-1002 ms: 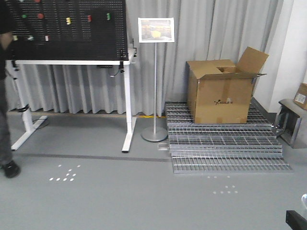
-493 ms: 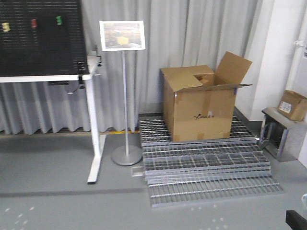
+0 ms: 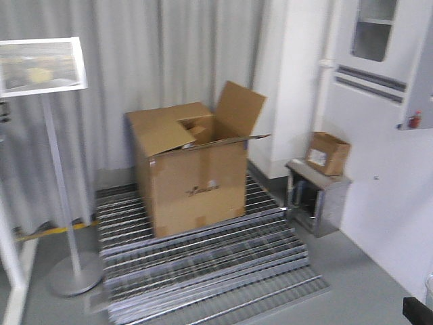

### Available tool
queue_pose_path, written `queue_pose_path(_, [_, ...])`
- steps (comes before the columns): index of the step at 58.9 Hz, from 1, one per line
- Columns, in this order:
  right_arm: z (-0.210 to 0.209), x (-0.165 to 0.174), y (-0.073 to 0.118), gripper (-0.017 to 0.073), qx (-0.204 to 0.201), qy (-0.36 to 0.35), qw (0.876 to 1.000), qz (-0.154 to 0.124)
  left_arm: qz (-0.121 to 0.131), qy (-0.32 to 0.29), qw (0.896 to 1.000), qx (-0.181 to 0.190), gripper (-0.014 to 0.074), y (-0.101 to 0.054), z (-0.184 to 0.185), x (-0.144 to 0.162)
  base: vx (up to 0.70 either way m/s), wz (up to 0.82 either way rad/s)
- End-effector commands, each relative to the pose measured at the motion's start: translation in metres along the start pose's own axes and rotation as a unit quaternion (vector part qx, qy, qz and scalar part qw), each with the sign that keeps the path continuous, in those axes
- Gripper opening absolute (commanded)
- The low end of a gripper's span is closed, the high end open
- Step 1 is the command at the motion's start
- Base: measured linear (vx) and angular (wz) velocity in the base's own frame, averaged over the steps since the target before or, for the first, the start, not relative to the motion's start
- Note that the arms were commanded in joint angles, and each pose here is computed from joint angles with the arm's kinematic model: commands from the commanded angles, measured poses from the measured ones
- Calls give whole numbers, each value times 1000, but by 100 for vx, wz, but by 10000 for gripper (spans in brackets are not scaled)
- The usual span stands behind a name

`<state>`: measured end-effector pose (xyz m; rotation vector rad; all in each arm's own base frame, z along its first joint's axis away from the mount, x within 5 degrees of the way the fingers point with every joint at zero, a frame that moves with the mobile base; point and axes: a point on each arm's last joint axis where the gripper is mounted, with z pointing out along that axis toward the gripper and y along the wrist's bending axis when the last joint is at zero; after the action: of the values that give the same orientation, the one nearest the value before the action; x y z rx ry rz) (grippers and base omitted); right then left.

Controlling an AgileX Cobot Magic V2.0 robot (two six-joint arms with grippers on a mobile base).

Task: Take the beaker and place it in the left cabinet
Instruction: 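Drive the base across the lab to the open white cabinet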

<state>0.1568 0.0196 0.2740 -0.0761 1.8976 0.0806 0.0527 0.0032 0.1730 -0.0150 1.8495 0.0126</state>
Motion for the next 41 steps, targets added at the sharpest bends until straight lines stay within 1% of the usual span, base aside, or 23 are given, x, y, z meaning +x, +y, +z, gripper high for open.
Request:
queue_pose_path(1, [-3, -17, 3, -1, -20, -45, 999, -7, -1, -50, 999, 9, 4, -1, -3, -12, 58, -62])
queue_pose_path(41, [-3, -17, 3, -1, -20, -45, 999, -6, -1, -50, 999, 9, 4, -1, -3, -12, 52, -60])
